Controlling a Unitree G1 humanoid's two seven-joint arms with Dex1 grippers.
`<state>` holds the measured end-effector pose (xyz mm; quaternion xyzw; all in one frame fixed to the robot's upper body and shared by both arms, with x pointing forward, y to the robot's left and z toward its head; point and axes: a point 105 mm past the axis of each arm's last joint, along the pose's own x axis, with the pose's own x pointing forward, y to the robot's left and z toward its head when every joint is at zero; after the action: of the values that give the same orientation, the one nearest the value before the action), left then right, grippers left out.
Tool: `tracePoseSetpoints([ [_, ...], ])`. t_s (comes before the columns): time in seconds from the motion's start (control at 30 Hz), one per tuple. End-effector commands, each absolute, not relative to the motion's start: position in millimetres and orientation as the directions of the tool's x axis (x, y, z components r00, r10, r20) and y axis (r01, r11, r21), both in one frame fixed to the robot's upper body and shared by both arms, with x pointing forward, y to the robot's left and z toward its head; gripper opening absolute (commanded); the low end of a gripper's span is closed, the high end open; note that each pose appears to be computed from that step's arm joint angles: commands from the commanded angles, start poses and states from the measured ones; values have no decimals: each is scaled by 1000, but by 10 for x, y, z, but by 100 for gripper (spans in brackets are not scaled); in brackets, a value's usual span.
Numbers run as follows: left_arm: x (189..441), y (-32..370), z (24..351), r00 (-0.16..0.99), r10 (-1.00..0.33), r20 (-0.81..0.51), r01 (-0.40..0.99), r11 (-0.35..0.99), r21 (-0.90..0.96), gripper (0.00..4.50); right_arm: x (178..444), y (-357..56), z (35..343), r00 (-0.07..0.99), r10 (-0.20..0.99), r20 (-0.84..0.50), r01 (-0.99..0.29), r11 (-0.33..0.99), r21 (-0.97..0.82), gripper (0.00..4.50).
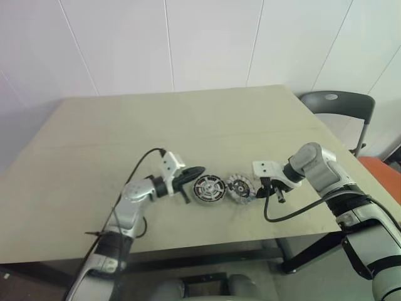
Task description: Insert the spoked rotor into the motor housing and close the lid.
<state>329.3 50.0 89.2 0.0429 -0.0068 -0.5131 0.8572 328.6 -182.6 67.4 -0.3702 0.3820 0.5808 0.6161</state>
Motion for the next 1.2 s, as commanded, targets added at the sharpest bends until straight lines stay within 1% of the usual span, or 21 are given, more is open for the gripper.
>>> tracePoseSetpoints([
  [0.03,3340,309,870,411,-908,-81,909,401,116,0,3284,-1683,676,16,468,-884,-1000,9,-13,5],
  [0.1,3355,243,833,391,-916,-92,919,383,96,0,3282,-1678,669,16,467,-884,-1000,9,-14,5],
  [0.17,3358,180,682,368,-913,-174,929,354,105,0,3280,-1671,661,19,469,-883,-1000,10,-16,5],
  [0.23,3347,126,604,347,-912,-220,937,332,105,0,3273,-1664,660,19,471,-882,-1000,11,-16,5],
  [0.4,3342,74,618,326,-915,-238,945,307,114,0,3264,-1669,655,21,470,-882,-1000,14,-16,5],
  [0.53,3363,134,570,324,-899,-295,946,298,130,0,3261,-1660,663,22,476,-879,-1000,15,-17,5],
  [0.63,3344,160,523,311,-894,-324,950,290,112,0,3255,-1628,684,17,503,-864,-1000,23,-6,5],
  [0.87,3290,158,481,291,-892,-346,957,275,95,0,3265,-1618,701,16,525,-851,-999,42,7,5],
  [1.03,3367,204,617,312,-891,-330,950,286,126,0,3269,-1619,699,18,523,-852,-999,45,6,5],
  [1.2,3400,232,635,312,-884,-347,950,279,143,0,3265,-1577,731,15,551,-834,-999,49,14,5],
])
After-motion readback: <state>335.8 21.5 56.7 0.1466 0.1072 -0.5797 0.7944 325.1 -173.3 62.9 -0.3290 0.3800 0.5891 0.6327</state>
